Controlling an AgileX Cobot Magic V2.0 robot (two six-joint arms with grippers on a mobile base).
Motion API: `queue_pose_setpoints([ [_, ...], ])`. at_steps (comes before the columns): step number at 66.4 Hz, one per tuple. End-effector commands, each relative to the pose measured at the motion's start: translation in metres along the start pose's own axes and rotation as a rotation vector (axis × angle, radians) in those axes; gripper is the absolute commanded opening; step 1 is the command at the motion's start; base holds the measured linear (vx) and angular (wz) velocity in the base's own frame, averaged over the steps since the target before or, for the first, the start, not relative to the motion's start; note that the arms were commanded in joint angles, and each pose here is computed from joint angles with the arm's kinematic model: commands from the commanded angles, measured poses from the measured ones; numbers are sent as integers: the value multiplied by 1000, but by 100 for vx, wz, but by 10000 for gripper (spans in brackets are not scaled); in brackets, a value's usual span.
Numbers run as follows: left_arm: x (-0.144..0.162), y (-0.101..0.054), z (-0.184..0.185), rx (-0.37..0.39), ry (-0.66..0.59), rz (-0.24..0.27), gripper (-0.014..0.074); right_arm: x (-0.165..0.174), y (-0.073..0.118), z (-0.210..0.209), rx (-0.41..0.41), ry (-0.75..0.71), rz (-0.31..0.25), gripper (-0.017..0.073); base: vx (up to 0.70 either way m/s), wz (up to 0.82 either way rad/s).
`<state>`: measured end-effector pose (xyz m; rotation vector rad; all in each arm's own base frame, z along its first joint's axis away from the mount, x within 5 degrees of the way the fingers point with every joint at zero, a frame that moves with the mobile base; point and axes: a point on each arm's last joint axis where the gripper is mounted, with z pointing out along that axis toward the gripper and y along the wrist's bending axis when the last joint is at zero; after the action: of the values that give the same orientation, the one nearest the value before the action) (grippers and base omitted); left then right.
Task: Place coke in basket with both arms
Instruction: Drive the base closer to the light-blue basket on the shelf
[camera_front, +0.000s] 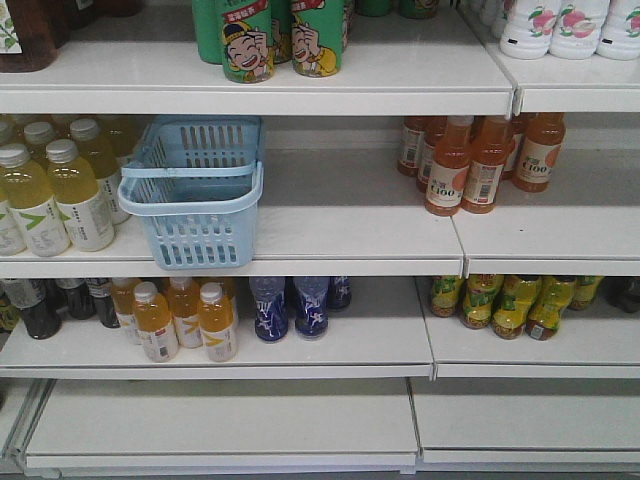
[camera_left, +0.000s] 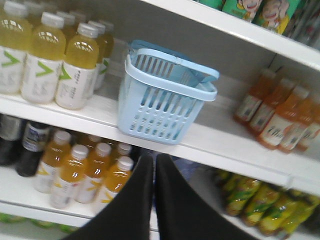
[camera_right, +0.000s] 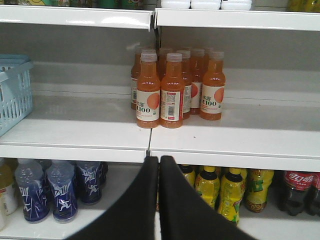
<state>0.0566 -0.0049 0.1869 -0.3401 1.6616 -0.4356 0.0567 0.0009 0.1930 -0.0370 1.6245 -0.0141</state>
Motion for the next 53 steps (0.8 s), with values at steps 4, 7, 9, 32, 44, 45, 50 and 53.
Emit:
queue_pose_setpoints([
  [4, -6, -6, -2, 83, -56, -388, -6, -5, 0, -1, 5, -87, -1, -5, 0, 0],
  [7, -6, -7, -2, 89, -53, -437, -6, -5, 0, -1, 5, -87, -1, -5, 0, 0],
  [9, -6, -7, -2, 90, -51, -453, -6, -5, 0, -1, 5, -87, -1, -5, 0, 0],
  [32, -17, -8, -3, 140, -167, -468, -6, -5, 0, -1, 5, -87, -1, -5, 0, 0],
  [44, -19, -9, -4, 151, -186, -501, -6, -5, 0, -1, 5, -87, -1, -5, 0, 0],
  [45, -19, -9, -4, 152, -185, -520, -6, -5, 0, -1, 5, -87, -1, -5, 0, 0],
  [50, -20, -8, -4, 169, -183, -689, -6, -5, 0, -1, 5, -87, -1, -5, 0, 0],
  [53, -23, -9, -5, 189, -192, -840, -6, -5, 0, -1, 5, -87, -1, -5, 0, 0],
])
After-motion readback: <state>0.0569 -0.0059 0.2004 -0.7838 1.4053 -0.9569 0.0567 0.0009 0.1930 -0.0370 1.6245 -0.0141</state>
